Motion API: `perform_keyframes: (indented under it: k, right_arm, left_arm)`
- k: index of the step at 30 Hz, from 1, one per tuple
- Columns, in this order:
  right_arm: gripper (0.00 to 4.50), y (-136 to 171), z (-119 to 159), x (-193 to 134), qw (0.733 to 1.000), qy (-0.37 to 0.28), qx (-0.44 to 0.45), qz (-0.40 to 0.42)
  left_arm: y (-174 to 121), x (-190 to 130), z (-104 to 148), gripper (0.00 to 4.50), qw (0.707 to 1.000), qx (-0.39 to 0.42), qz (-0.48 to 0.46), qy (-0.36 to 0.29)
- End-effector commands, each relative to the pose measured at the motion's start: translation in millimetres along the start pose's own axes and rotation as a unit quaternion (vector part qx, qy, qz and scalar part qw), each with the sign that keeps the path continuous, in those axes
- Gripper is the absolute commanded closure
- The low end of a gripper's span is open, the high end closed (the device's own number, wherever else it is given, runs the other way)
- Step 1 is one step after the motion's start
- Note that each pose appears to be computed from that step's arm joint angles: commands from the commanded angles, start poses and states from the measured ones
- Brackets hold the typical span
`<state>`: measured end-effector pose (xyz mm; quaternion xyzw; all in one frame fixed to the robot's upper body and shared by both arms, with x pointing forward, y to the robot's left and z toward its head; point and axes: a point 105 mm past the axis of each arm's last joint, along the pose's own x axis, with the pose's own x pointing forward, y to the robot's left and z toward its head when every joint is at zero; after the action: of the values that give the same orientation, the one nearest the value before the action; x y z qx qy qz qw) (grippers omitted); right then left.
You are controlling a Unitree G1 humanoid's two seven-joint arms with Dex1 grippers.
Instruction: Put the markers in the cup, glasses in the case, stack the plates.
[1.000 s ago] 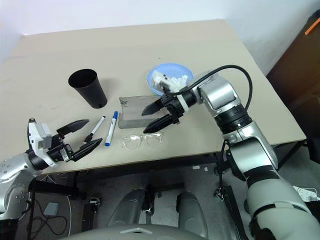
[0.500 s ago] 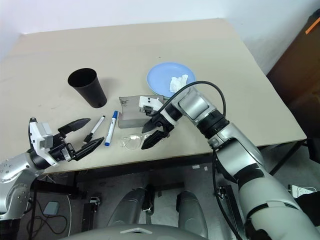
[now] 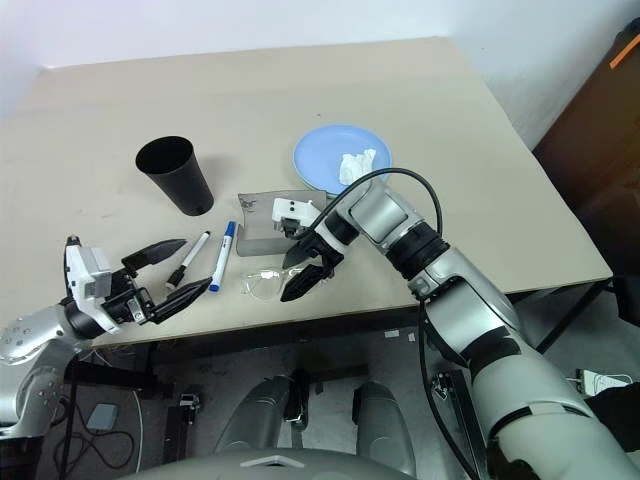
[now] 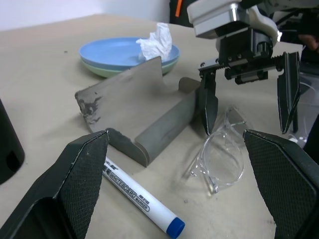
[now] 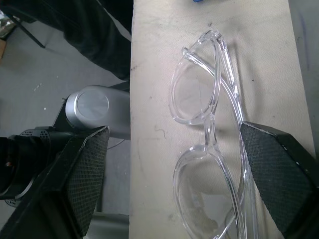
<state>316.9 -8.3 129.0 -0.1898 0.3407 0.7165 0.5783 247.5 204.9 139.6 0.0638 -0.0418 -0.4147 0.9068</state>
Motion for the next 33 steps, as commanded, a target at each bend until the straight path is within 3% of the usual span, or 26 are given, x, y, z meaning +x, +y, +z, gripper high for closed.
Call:
perform_keyframes:
  k: [1, 7, 10, 12, 16, 24, 33]
  right_arm:
    - [1.06, 2.0, 13.2, -1.0, 0.999, 0.003, -0.033, -0.002]
    - [2.87, 1.5, 15.5, 1.7, 0.999, 0.009, -0.041, -0.002]
    - [2.87, 0.7, 15.8, 1.9, 0.999, 0.011, -0.043, -0.003]
    - [3.19, -0.1, 16.2, 1.8, 0.999, 0.012, -0.044, -0.005]
    - [4.43, -0.7, 18.6, -0.1, 0.999, 0.01, -0.047, -0.005]
    - [4.47, 1.9, 26.8, -9.9, 0.998, 0.0, -0.059, -0.007]
    - [4.47, 17.7, 75.3, -56.1, 0.988, -0.069, -0.134, -0.022]
  left_arm:
    - [-0.1, 0.4, 6.2, 0.0, 1.0, 0.017, -0.001, -0.009]
    - [-1.0, 1.6, 7.4, 0.0, 1.0, 0.019, 0.001, -0.01]
    - [-1.3, 1.8, 7.8, 0.0, 1.0, 0.02, 0.003, -0.01]
    - [-2.1, 2.3, 8.5, 0.0, 1.0, 0.02, 0.003, -0.01]
    - [-3.7, 3.3, 9.2, 0.0, 1.0, 0.02, 0.004, -0.009]
    - [-0.5, 2.6, 8.1, 0.0, 1.0, 0.02, 0.004, -0.009]
    - [3.4, 0.2, 5.7, 0.0, 1.0, 0.018, 0.008, -0.014]
